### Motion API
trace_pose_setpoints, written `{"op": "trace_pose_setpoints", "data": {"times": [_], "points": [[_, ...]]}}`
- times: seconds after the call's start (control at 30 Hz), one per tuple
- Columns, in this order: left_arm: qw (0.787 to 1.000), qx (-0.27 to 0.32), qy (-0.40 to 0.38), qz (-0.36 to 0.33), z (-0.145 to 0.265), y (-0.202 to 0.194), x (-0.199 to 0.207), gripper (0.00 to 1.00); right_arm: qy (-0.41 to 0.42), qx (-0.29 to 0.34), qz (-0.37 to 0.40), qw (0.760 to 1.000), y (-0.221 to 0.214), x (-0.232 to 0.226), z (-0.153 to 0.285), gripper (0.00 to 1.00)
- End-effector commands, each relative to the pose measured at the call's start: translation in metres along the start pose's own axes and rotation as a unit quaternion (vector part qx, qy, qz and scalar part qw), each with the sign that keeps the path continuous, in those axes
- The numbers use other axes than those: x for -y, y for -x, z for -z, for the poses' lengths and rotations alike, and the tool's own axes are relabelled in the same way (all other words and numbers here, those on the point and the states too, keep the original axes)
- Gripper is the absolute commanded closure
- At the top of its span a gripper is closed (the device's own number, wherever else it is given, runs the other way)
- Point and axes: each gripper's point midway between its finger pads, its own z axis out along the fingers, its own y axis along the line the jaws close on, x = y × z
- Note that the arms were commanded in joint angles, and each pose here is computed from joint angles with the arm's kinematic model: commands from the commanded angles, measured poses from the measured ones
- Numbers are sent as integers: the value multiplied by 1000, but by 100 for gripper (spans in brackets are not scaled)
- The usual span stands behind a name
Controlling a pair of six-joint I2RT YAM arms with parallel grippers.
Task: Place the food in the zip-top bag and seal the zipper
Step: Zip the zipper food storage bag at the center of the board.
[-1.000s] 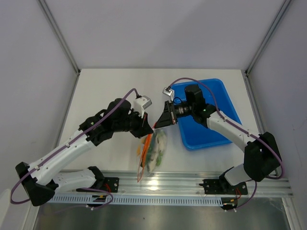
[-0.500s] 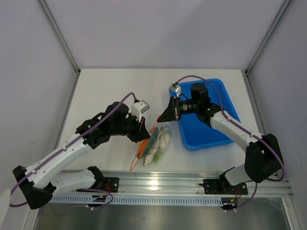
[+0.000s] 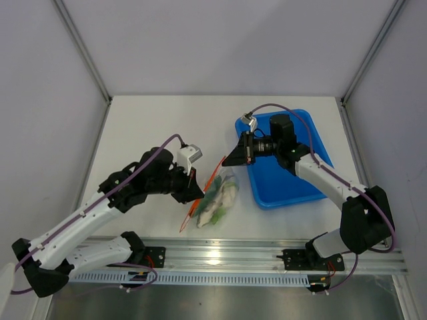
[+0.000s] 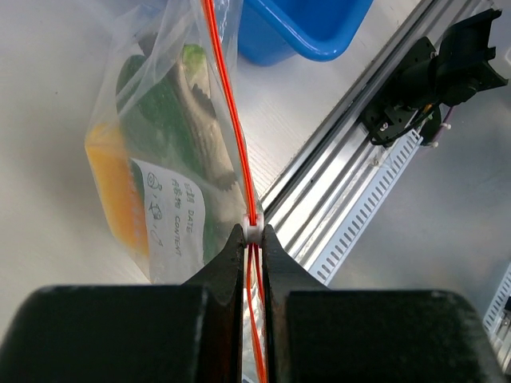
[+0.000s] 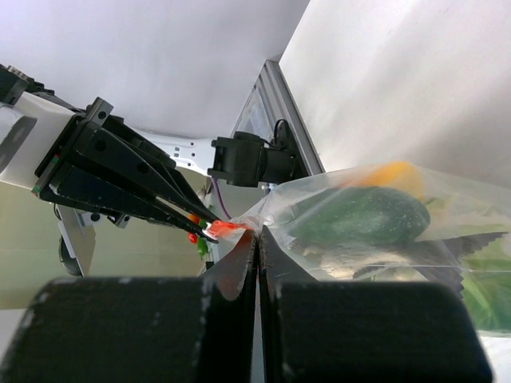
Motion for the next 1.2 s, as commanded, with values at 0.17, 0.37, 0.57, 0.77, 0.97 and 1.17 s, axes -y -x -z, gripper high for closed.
{"op": "trace_pose_setpoints", "data": {"times": [0.17,0.37,0.57,0.77,0.97,1.17], "points": [[1000,-10,-6,20,14,-16,6,99,-11,43,35,998,34,6,6,100],[999,-13,1,32,21,-26,3,99,-18,48,35,998,43,12,5,100],[999,-10,8,46,30,-40,0,99,-23,49,35,998,49,20,4,100],[998,-14,10,64,36,-56,-2,99,-28,52,38,998,56,24,4,100],[997,-24,12,76,43,-72,-4,99,-34,56,35,997,60,30,6,100],[996,-30,15,87,46,-81,-6,99,-33,57,32,997,62,33,6,100]]}}
